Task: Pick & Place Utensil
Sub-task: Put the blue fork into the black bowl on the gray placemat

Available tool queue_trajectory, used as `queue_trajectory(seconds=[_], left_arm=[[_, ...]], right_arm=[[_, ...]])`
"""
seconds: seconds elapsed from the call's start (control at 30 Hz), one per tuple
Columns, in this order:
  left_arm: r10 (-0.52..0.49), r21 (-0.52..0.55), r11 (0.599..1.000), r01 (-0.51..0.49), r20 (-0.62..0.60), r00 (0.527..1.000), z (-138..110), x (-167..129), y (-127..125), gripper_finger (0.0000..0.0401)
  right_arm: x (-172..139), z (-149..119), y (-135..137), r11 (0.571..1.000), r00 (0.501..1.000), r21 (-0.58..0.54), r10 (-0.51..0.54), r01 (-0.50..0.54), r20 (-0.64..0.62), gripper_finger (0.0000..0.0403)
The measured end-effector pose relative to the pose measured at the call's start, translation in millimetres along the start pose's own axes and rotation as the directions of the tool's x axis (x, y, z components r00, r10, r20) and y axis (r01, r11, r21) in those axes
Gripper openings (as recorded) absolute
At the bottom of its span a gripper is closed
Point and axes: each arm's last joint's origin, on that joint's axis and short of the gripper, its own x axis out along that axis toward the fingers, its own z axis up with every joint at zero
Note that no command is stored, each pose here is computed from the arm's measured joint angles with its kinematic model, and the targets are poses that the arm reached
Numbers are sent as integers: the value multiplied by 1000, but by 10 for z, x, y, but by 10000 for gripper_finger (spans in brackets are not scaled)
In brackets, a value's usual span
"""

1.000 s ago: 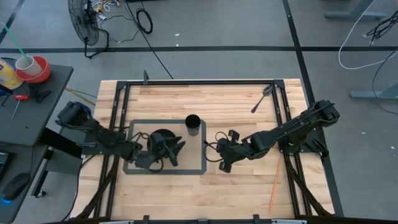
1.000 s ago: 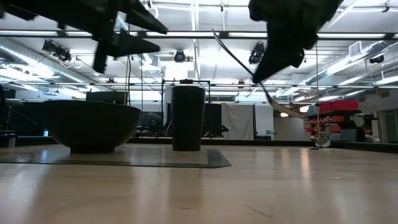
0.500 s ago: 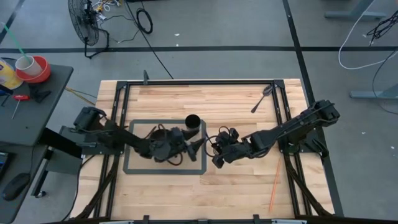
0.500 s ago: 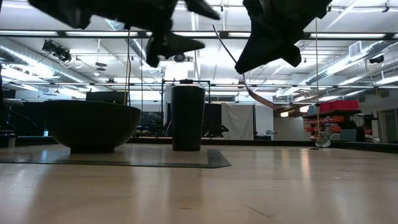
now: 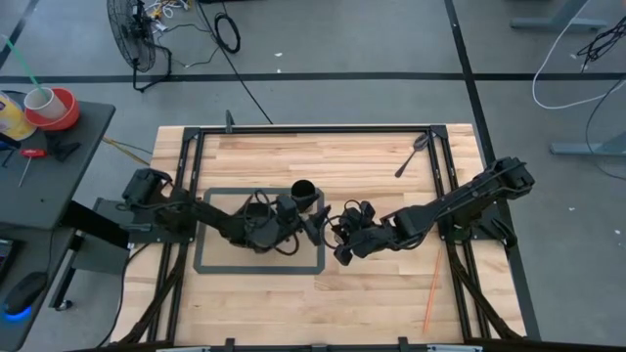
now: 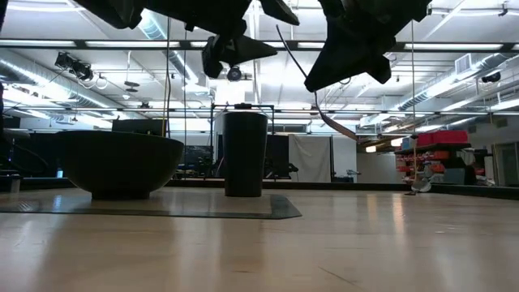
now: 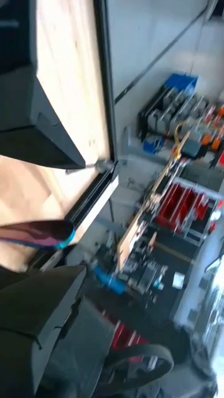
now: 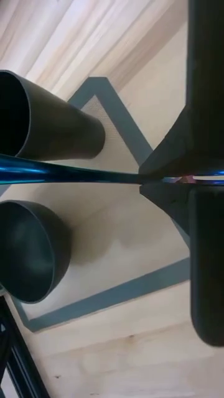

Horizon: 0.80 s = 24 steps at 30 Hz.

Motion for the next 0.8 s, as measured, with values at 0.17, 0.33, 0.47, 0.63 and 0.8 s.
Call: queue_trajectory(seconds=[0.17, 0.33, 0.47, 0.63, 0.8], left_arm=[[-63, -39, 997, 62, -29, 998, 18, 81, 38, 238], [-51, -39, 998, 50, -23, 998, 22, 84, 44, 178], [-46, -38, 998, 45, -21, 999, 19, 76, 39, 109], [-38, 1, 999, 38, -20, 999, 16, 78, 44, 20], [-41, 25, 999, 42, -21, 999, 17, 78, 43, 15]], right_arm=[[0, 4, -5, 1000, 1000, -22, -16, 16, 15, 9], [1, 10, -13, 999, 999, -22, -40, 41, 36, 9], [7, 17, -22, 999, 998, -20, -42, 43, 36, 9], [7, 18, -20, 998, 999, -38, -38, 40, 34, 9], [1, 11, -12, 998, 999, -54, -33, 34, 31, 16]])
